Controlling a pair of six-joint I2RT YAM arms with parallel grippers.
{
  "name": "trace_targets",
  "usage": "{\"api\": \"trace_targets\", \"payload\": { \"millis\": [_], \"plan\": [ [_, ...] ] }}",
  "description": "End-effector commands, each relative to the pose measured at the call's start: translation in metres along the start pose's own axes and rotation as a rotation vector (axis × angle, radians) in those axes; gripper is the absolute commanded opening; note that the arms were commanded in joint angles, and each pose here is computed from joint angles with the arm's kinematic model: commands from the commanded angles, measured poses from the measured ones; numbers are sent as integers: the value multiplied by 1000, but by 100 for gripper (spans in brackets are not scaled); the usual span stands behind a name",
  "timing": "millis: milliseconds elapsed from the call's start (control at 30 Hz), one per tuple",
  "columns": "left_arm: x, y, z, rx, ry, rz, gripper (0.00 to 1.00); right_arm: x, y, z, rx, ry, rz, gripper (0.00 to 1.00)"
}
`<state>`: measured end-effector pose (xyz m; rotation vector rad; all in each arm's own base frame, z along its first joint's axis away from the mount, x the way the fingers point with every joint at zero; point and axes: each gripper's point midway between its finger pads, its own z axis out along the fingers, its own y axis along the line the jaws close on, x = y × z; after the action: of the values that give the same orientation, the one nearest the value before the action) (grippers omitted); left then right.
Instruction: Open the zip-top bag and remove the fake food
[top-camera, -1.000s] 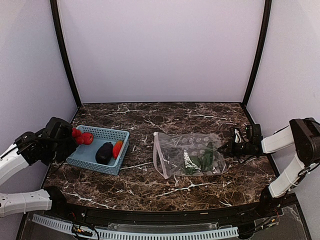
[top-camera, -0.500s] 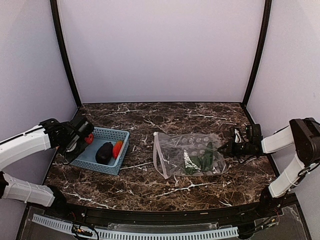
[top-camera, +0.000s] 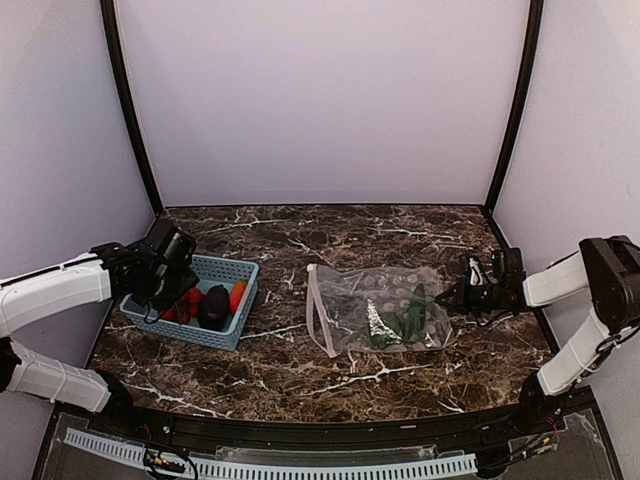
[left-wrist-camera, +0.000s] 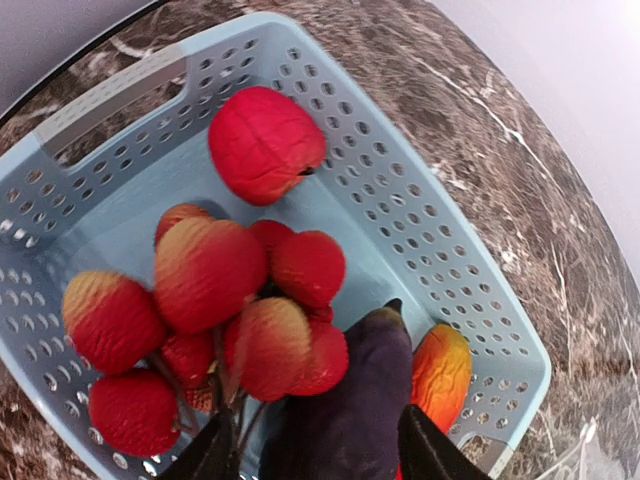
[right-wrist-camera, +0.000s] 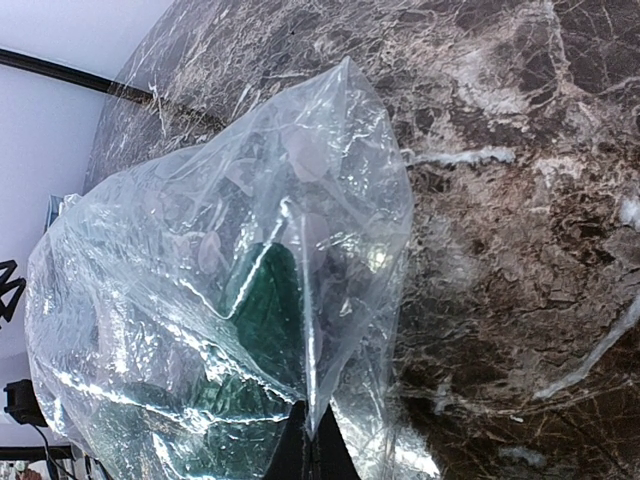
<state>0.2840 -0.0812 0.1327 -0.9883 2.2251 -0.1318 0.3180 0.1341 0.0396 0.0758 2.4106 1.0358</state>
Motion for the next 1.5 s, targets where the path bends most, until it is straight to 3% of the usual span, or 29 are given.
{"api": "trace_targets", "payload": {
  "millis": [0,167,267,400,500,733,900,1233,1467],
  "plan": [
    [-10,-22,-11,147,-31,40,62,-4,2,-3,-3,-16,-17,0],
    [-25,-33,-23,228,-108,94,74,-4,2,-2,-4,-13,-18,0],
    [-22,-53,-29,320,-107,267,77,-4,3,-2,-10,-11,-20,0],
    [10,-89,-38,545,-19,503,82,-4,4,-2,-19,-9,-23,0],
    [29,-109,-48,730,-13,597,83,-3,3,-1,-17,-6,-24,0],
    [100,-138,-54,961,151,807,70,-4,0,2,-10,2,-25,0],
    [140,-161,-58,1047,120,990,64,-7,0,4,-10,6,-33,0],
    [203,-178,-33,1152,185,1173,43,-11,0,4,-1,7,-44,0],
    [239,-190,-29,1233,213,1281,37,-10,1,7,-10,16,-43,0]
  ]
}}
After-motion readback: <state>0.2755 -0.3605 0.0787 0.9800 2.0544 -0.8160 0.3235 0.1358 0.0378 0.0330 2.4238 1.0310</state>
